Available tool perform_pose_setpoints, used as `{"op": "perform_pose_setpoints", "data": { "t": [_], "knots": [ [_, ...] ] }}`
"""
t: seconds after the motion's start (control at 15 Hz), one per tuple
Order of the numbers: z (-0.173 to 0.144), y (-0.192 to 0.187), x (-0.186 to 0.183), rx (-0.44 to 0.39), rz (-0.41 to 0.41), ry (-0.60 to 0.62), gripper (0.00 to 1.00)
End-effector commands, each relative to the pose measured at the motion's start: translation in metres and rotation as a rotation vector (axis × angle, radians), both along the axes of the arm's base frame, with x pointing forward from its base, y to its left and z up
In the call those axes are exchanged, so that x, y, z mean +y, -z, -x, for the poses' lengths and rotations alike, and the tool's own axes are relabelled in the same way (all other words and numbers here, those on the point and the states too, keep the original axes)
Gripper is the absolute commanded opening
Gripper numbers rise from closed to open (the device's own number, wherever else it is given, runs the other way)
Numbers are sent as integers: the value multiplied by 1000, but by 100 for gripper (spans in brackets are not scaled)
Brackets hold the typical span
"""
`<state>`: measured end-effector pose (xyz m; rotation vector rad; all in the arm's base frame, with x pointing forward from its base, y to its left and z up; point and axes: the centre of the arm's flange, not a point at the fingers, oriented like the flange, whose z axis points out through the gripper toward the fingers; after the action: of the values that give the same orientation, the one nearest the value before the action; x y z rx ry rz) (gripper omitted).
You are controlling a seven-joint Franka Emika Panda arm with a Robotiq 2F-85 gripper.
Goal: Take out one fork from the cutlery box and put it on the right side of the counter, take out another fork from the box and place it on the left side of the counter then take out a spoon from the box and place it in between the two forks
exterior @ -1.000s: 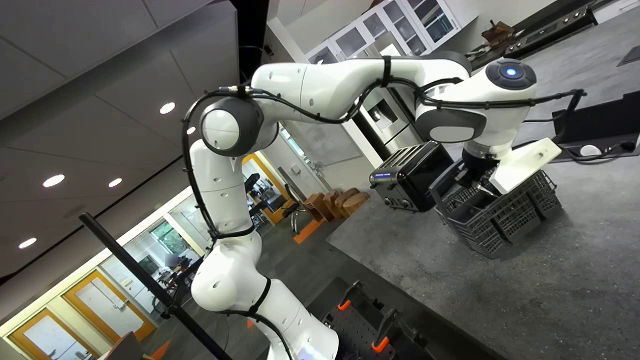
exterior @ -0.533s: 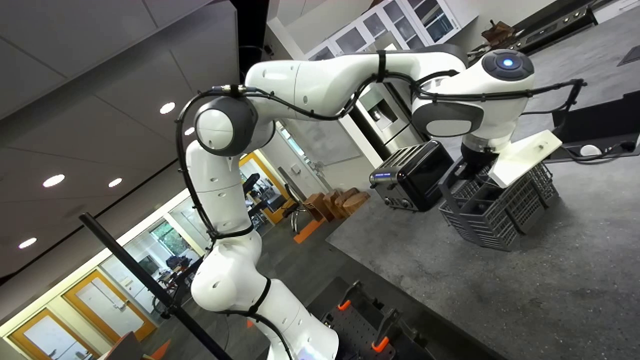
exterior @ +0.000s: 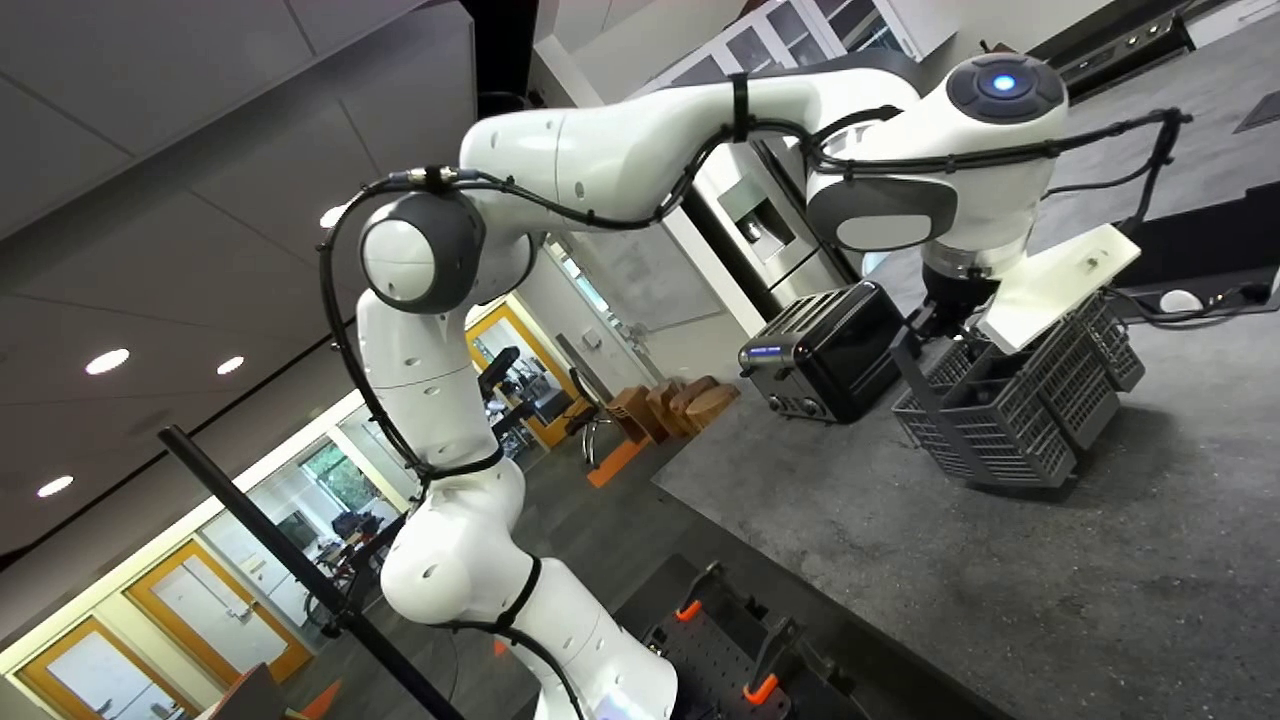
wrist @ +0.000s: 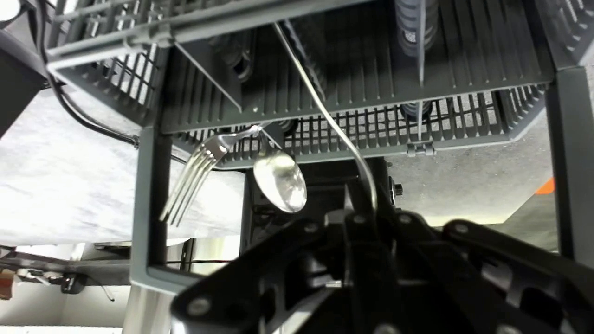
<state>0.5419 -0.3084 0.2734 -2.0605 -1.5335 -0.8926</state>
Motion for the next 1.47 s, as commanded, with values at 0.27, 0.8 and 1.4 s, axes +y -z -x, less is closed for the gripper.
{"op": "perform_pose_setpoints", "data": {
  "t": [0.27, 0.8, 1.4],
  "knots": [
    [4, 9, -3, 15, -63, 22, 1],
    [10, 40, -8, 37, -101, 9, 1],
    [23, 44, -37, 51, -264, 94, 1]
  ]
}}
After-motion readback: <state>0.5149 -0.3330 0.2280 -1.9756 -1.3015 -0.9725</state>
